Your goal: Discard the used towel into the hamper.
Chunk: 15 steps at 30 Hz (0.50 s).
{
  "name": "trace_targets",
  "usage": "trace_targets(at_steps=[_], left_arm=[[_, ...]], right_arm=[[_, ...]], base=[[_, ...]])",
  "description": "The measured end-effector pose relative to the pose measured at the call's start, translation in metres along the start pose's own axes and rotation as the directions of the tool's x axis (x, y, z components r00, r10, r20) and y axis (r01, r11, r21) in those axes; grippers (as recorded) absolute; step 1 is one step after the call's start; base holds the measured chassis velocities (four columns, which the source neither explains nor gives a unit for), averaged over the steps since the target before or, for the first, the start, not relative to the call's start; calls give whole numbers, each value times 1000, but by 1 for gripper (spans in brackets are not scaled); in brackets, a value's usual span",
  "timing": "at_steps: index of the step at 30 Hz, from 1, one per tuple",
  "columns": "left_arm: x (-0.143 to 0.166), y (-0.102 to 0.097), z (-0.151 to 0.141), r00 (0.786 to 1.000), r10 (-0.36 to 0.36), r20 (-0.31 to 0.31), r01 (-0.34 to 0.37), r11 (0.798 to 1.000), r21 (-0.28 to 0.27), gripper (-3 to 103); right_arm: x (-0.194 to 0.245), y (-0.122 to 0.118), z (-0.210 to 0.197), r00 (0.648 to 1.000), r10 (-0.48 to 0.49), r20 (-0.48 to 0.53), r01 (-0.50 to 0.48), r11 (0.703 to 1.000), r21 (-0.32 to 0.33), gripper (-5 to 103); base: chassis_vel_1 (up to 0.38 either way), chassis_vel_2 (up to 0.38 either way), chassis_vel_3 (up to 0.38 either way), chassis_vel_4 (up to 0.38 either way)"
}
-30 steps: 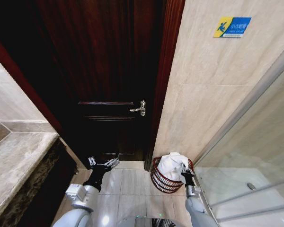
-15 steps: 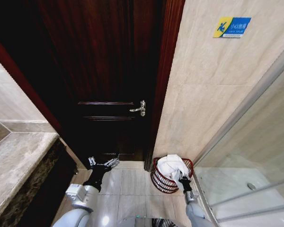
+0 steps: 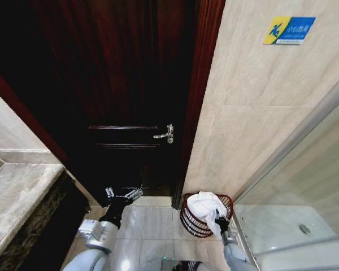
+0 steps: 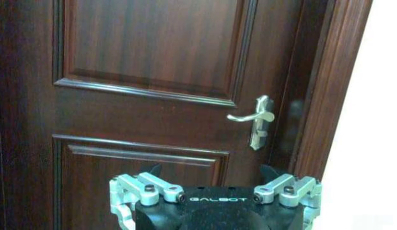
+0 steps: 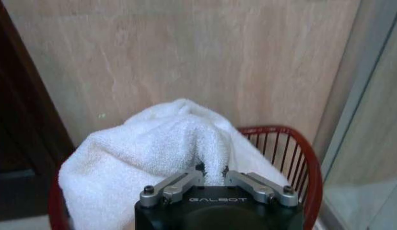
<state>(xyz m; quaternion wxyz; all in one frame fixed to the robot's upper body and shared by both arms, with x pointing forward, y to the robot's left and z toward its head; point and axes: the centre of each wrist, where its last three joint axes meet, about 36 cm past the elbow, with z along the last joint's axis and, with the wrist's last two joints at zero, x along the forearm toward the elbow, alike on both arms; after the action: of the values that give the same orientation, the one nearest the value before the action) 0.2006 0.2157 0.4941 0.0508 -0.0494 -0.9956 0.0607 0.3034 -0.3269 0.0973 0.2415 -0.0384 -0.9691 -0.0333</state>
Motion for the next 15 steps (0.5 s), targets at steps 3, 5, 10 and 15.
trace_targets(at_steps=[3, 5, 10, 15], left_arm=[[0, 0, 0, 1000, 0, 0, 0, 1000, 0, 100], [0, 0, 0, 1000, 0, 0, 0, 1000, 0, 100], [0, 0, 0, 1000, 0, 0, 0, 1000, 0, 100], [0, 0, 0, 1000, 0, 0, 0, 1000, 0, 100]], right_arm=[[-11, -1, -5, 999, -15, -32, 15, 1000, 4, 2], [-25, -3, -11, 998, -22, -56, 23, 1000, 20, 2], [-45, -11, -15, 996, -29, -82, 31, 999, 32, 2], [-66, -24, -22, 992, -20, -127, 24, 999, 30, 2]], base=[[27, -52, -34, 35], [0, 0, 0, 0], [0, 0, 0, 0], [0, 0, 0, 0]])
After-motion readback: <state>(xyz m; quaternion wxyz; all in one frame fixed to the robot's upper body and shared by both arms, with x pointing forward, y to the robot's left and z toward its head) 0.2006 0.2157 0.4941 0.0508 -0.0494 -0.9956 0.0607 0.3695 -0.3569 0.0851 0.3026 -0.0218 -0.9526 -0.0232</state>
